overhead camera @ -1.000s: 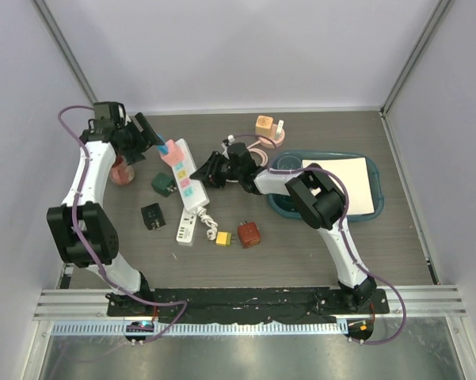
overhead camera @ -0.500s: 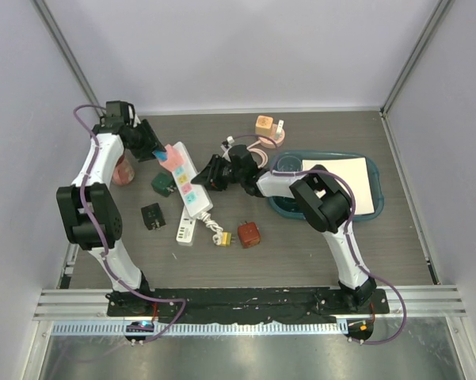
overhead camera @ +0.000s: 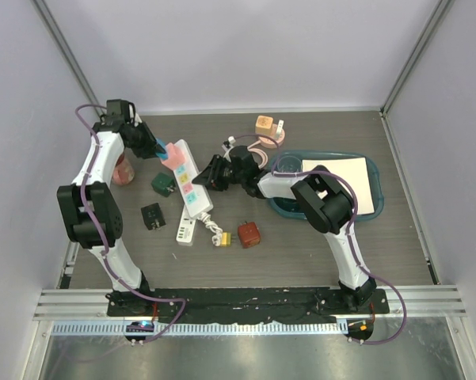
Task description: Pull the plug off the socket
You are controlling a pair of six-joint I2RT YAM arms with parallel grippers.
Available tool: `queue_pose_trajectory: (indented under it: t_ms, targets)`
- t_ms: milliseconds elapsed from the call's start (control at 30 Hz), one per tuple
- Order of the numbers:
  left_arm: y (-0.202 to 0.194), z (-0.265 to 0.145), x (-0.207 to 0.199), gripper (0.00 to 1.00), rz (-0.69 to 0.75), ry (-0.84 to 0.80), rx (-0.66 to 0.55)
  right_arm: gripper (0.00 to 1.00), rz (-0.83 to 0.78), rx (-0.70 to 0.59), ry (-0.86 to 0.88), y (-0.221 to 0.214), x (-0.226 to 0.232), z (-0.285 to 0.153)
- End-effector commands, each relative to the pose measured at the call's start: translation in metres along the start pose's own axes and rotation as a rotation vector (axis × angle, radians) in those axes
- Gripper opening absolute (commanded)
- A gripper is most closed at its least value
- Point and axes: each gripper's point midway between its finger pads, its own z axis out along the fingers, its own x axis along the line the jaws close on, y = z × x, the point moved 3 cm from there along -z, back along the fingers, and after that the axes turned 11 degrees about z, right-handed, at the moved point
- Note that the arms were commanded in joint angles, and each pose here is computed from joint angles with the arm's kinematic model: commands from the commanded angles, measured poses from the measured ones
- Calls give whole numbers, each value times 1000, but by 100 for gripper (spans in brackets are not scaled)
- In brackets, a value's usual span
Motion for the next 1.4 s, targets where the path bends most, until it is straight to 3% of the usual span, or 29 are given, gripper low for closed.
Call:
queue_pose_trajectory:
  t_ms: [0, 167, 333, 500, 733, 933, 967, 1000, 1100, 1200, 1367]
  targets:
    - [12, -16, -18, 0, -20, -58, -15, 1, -52, -66, 137, 12, 48, -12]
    - [15, -23, -18, 0, -67, -25, 5, 1, -69, -108, 82, 17, 36, -13]
    - [10, -30, -13, 0, -18, 18, -33, 1, -49, -143, 44, 21, 31, -15]
    - [0, -27, -13, 0, -38, -6, -59, 1, -42, -161, 66, 28, 45, -14]
    - [24, -33, -19, 0, -76, 16, -94, 1, -64, -167, 17, 27, 33, -17]
    - [14, -17, -33, 0, -43, -103, -44, 1, -111, -41, 183, 12, 61, -16]
    - [12, -15, -34, 0, -35, -106, -38, 5, -115, -35, 197, 12, 65, -16]
    - [11, -14, -37, 0, -17, -114, -37, 21, -122, -33, 199, 14, 67, -15]
    - [10, -12, -43, 0, -2, -152, -31, 42, -139, -19, 190, 17, 70, -10]
    - [11, -12, -48, 0, 19, -169, -36, 51, -135, -10, 180, 24, 67, -3]
    - [9, -12, -50, 0, 43, -180, -32, 59, -122, -1, 191, 33, 67, 7]
